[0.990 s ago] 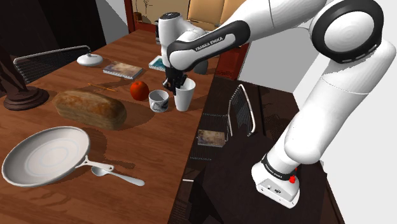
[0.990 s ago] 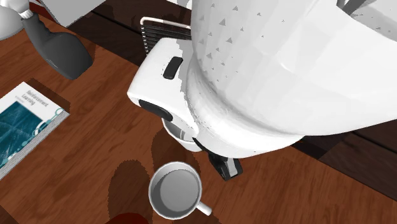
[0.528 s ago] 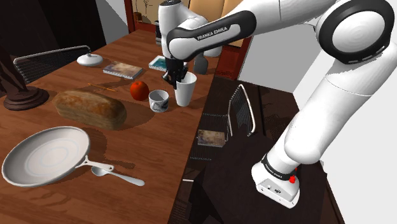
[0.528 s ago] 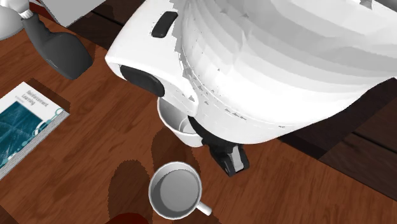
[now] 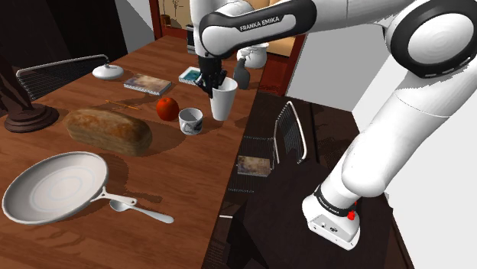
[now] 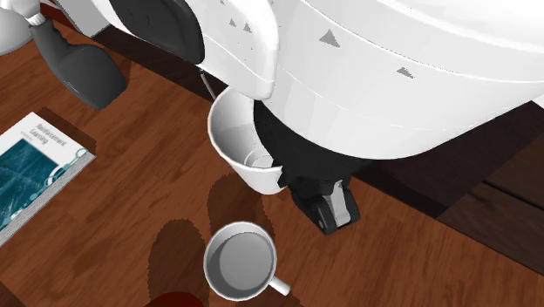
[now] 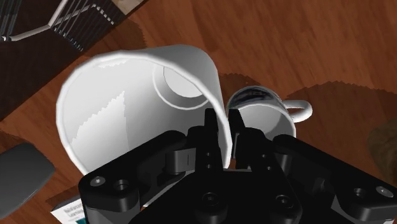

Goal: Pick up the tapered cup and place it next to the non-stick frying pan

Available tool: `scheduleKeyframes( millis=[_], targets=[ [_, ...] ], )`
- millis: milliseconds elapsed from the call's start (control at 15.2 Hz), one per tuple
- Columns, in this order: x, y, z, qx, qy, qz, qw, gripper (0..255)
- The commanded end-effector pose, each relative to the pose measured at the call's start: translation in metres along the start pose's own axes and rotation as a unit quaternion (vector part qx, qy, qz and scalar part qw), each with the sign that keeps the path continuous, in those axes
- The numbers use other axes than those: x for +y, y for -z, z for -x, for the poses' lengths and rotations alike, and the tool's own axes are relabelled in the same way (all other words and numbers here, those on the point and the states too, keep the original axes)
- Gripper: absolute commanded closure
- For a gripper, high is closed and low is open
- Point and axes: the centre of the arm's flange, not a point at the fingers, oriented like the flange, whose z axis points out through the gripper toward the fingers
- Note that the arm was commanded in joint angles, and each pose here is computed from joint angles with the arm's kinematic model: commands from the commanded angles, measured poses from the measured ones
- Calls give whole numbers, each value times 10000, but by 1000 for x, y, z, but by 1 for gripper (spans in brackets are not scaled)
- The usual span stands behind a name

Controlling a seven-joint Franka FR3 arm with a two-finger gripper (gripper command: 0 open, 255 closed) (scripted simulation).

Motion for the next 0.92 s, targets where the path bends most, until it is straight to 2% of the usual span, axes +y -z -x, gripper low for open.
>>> scheduleKeyframes(
  millis=[0,858],
  targets=[
    [2,11,-1,0,1,0,10000,255],
    [12,79,-4,0,1,0,10000,255]
  ],
)
